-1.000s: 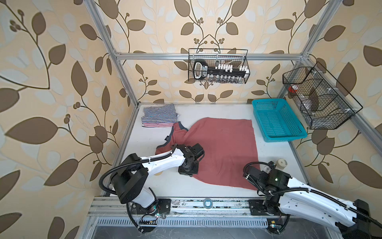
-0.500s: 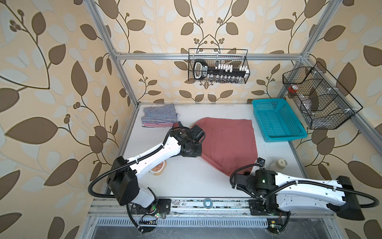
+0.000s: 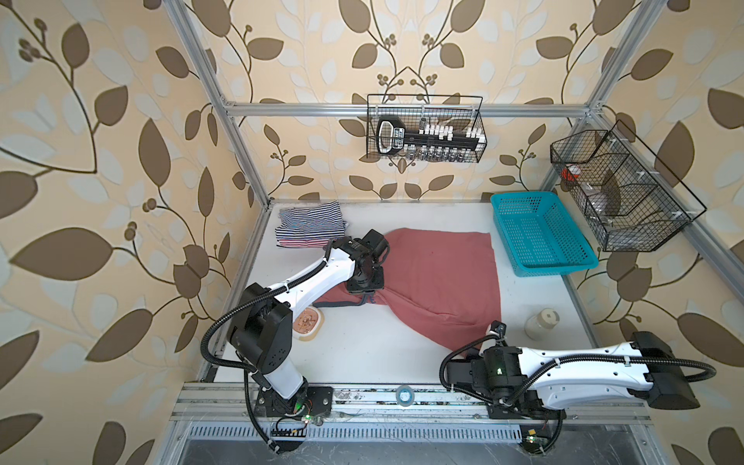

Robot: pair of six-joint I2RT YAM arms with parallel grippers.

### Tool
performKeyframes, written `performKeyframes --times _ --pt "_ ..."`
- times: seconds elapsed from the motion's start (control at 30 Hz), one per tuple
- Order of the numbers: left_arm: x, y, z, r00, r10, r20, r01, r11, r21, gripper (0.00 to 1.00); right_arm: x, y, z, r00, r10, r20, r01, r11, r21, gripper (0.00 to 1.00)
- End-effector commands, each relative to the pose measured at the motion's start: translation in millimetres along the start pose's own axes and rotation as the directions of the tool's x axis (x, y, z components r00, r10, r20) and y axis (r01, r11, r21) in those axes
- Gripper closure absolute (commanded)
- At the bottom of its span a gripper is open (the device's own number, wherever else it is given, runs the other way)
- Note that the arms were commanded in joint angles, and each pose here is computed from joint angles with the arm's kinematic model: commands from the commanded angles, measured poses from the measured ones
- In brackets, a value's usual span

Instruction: Fold and stack the tank tops

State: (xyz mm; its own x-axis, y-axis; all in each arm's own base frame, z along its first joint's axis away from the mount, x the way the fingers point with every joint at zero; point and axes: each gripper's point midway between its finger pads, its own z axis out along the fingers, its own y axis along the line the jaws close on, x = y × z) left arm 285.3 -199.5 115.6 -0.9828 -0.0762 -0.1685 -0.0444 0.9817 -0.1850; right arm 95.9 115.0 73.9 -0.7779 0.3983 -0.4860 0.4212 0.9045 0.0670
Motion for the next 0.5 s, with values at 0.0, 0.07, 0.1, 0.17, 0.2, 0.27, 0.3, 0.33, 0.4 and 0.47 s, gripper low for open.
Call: performKeyframes --times 0.0,0.07,0.1,0.17,0.2,0.27,0.3,0.33,0.4,0.47 --pt "-0.7 -1.6 -4.3 1.000 0.016 -0.002 -0.016 1.000 0.010 1.00 2.5 -15.6 -2.7 0.959 0.283 0.002 -0.283 0.956 0.076 0.49" --pt "-1.7 2.1 -5.8 1.000 0.010 0.003 -0.010 1.000 0.004 1.00 4.3 -18.9 1.5 0.950 0.311 -0.004 -0.310 0.948 0.071 0.50" --pt "-1.7 3.8 -6.2 1.000 0.007 0.005 -0.007 1.000 0.002 1.00 6.0 -19.7 4.3 0.944 0.329 -0.012 -0.327 0.943 0.064 0.50" --pt "-2.5 7.1 -8.0 1.000 -0.002 0.008 0.002 1.000 0.000 1.00 14.0 -23.8 16.5 0.929 0.367 -0.041 -0.365 0.930 0.051 0.51" --pt "-3.3 8.4 -8.8 1.000 -0.006 0.011 0.006 1.000 0.000 1.00 19.8 -26.2 24.2 0.918 0.391 -0.064 -0.389 0.920 0.044 0.51" --pt "-3.9 8.9 -10.2 1.000 -0.009 0.014 0.009 1.000 0.004 1.00 30.9 -31.4 38.8 0.891 0.442 -0.104 -0.441 0.897 0.037 0.52" --pt "-3.7 7.7 -11.3 1.000 -0.009 0.014 0.009 1.000 0.012 1.00 35.6 -33.4 45.0 0.875 0.469 -0.120 -0.469 0.883 0.032 0.53" --pt "-3.2 6.5 -12.0 1.000 -0.007 0.012 0.007 1.000 0.020 1.00 35.7 -34.7 47.7 0.866 0.487 -0.115 -0.488 0.873 0.023 0.55" --pt "-2.0 4.0 -15.2 1.000 -0.003 0.012 0.002 0.999 0.037 1.00 26.8 -40.2 46.4 0.860 0.506 -0.061 -0.506 0.862 0.021 0.57" --pt "-1.5 4.0 -17.9 1.000 0.001 0.017 -0.001 0.999 0.041 1.00 16.6 -43.1 40.4 0.863 0.505 -0.009 -0.504 0.863 0.024 0.57"
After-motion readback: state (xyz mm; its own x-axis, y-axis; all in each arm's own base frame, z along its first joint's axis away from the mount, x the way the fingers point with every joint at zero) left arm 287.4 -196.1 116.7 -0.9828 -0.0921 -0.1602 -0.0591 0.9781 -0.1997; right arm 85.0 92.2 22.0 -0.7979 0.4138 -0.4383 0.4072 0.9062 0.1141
